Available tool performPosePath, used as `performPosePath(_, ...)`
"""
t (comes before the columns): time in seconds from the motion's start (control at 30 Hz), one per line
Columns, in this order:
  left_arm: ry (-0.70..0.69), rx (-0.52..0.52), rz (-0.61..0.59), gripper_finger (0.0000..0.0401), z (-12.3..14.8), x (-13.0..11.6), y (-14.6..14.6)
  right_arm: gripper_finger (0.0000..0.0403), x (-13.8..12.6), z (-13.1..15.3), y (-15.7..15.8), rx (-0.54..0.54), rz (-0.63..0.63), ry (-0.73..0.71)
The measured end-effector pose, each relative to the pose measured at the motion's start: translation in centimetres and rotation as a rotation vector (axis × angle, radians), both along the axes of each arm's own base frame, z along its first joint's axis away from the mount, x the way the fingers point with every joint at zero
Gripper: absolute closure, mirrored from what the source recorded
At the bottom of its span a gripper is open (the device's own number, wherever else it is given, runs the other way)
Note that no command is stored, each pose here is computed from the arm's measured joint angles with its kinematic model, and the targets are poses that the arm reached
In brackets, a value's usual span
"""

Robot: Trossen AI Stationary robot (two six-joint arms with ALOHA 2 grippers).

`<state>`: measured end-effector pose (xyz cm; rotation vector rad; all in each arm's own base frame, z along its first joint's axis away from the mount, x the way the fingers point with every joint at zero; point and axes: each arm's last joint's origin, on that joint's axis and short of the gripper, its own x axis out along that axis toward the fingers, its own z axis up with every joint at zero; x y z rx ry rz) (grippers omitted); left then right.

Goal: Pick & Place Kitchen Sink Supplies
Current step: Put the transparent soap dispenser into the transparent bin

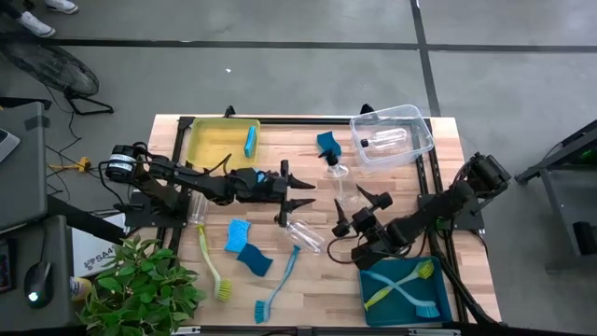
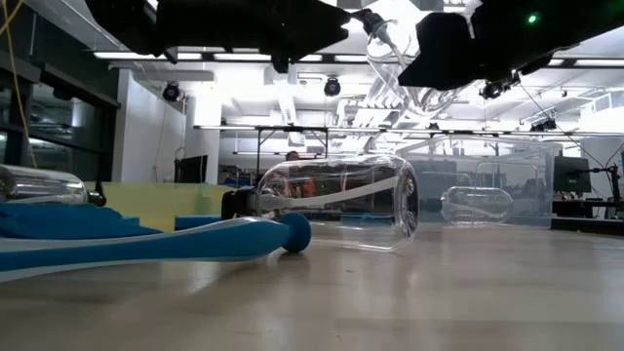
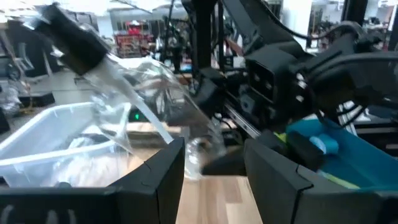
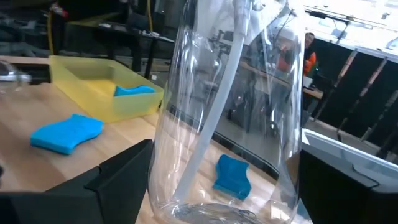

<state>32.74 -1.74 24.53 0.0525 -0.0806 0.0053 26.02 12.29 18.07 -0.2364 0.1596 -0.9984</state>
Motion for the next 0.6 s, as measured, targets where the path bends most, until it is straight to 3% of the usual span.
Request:
performPosePath(0.23,-0.074,-0.009,0.036,0.0238,0.7,-0.1,0.5,0.0062,0.0,0.7,1.5,-0.034,0.044,0.041)
performPosePath(0.6,-0.076,-0.080,-0.049,0.0238,1.6,0.5,1.7,0.0062,0.4,1.8,2.4,-0.077,0.065,0.093)
